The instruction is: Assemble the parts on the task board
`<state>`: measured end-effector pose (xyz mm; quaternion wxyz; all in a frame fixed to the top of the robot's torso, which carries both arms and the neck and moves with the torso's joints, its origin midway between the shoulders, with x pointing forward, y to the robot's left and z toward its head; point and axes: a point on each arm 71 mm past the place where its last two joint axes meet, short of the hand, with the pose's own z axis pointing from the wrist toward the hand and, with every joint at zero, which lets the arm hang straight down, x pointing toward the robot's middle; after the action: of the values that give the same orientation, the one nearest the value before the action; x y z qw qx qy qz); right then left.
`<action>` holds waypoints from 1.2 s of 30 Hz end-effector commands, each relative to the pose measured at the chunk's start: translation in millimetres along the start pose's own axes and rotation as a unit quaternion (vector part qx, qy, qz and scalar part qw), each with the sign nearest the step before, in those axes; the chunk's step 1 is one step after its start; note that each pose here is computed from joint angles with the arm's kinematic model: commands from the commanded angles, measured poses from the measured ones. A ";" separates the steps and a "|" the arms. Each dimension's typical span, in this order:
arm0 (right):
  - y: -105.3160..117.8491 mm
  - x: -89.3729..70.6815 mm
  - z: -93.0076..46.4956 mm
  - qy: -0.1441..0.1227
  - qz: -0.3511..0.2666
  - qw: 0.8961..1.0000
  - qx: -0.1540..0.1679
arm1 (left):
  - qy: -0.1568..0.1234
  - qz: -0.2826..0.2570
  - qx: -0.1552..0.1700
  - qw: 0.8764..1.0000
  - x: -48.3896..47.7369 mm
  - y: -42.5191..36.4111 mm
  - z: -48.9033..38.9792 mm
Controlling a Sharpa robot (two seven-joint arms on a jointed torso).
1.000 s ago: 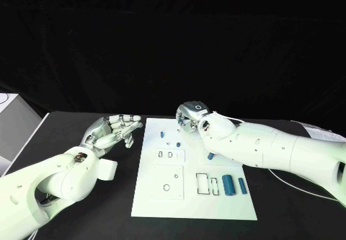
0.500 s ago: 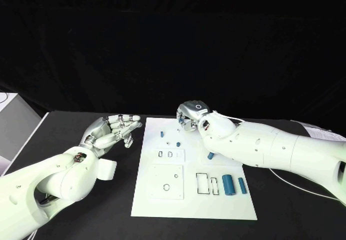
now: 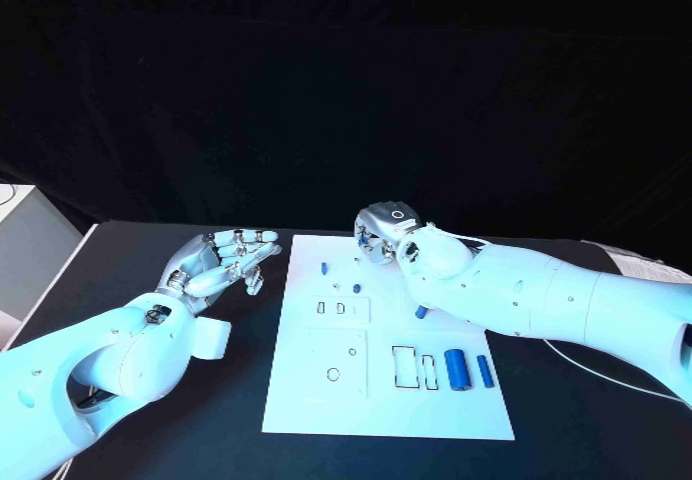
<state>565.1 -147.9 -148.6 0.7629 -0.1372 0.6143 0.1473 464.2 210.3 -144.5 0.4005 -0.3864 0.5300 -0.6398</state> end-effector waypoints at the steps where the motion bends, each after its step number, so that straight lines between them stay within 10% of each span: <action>1: -1.0 4.8 -2.0 0.015 -0.013 1.000 0.002 | 0.009 -0.003 0.004 1.000 1.9 -1.1 0.2; 36: 1.4 1.5 -6.6 0.005 -0.009 1.000 -0.003 | 0.009 -0.002 0.003 1.000 1.5 -1.4 -0.3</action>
<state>559.0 -149.3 -150.2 0.7624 -0.1396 0.6143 0.1479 464.0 211.4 -144.4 0.4008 -0.3866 0.5304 -0.6393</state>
